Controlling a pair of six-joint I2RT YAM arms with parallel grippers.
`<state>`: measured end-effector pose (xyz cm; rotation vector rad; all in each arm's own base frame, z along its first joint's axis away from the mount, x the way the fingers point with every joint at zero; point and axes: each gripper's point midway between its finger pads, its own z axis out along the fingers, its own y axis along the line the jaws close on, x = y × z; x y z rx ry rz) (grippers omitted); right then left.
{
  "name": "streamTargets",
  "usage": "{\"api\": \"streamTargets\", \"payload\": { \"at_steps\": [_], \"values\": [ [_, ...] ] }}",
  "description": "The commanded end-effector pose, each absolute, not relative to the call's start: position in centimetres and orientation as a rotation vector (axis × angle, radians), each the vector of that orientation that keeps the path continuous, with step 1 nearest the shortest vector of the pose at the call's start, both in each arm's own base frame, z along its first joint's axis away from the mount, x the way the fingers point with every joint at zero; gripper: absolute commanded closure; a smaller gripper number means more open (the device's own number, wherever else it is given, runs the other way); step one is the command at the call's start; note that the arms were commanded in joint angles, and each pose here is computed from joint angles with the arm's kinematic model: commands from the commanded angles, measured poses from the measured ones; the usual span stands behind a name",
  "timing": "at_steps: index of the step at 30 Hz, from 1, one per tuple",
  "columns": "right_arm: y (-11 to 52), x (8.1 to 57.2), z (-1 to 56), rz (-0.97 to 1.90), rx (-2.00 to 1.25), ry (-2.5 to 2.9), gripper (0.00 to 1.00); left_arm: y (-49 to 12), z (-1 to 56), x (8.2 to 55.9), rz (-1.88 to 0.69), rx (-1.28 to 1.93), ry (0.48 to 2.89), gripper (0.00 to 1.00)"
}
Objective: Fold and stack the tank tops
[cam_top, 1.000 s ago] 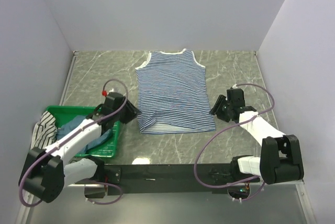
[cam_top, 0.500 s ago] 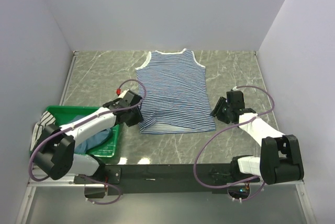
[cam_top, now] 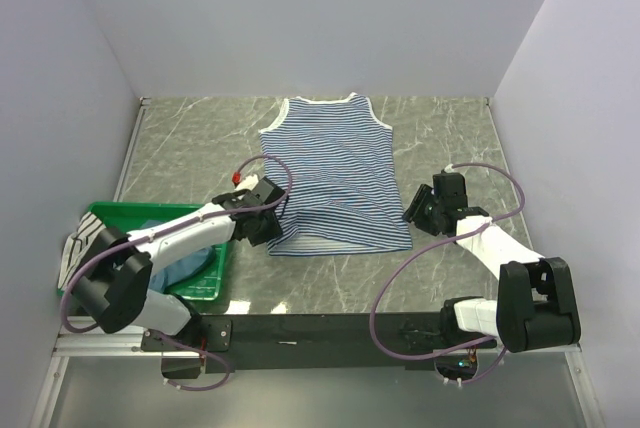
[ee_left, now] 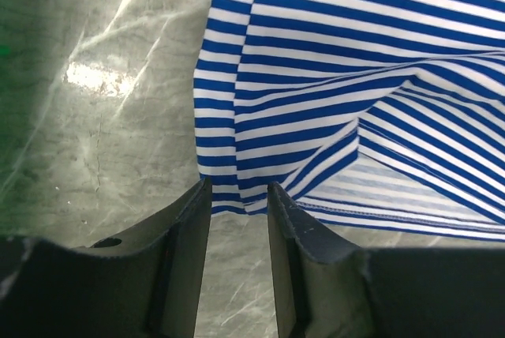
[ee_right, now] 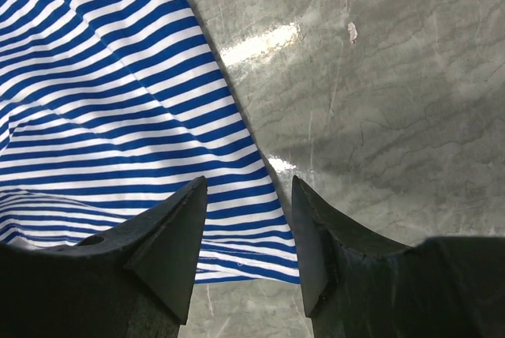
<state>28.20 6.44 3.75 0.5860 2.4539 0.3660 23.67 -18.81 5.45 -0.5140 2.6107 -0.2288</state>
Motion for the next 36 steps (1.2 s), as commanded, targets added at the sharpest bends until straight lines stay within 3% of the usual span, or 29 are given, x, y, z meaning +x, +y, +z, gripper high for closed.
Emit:
{"api": "streamTargets", "payload": {
  "at_steps": [1,13,19,23,36],
  "values": [
    [6.3,29.5,4.9,0.36,0.57,2.394,0.46,-19.0,6.0,24.4,-0.191,-0.552,2.573,0.6],
    [6.5,29.6,4.6,0.371,0.56,2.398,0.47,-19.3,4.2,24.9,-0.119,-0.55,2.586,0.66],
    [6.5,29.6,4.4,0.372,0.559,2.405,0.48,-19.1,4.3,25.1,-0.105,-0.557,2.577,0.8],
    [6.6,29.3,4.2,0.373,0.554,2.419,0.48,-18.8,5.5,25.1,-0.103,-0.565,2.557,0.99],
    [6.3,26.2,2.9,0.342,0.577,2.527,0.46,-17.2,13.8,25.7,-0.219,-0.642,2.359,0.99]
  ]
}}
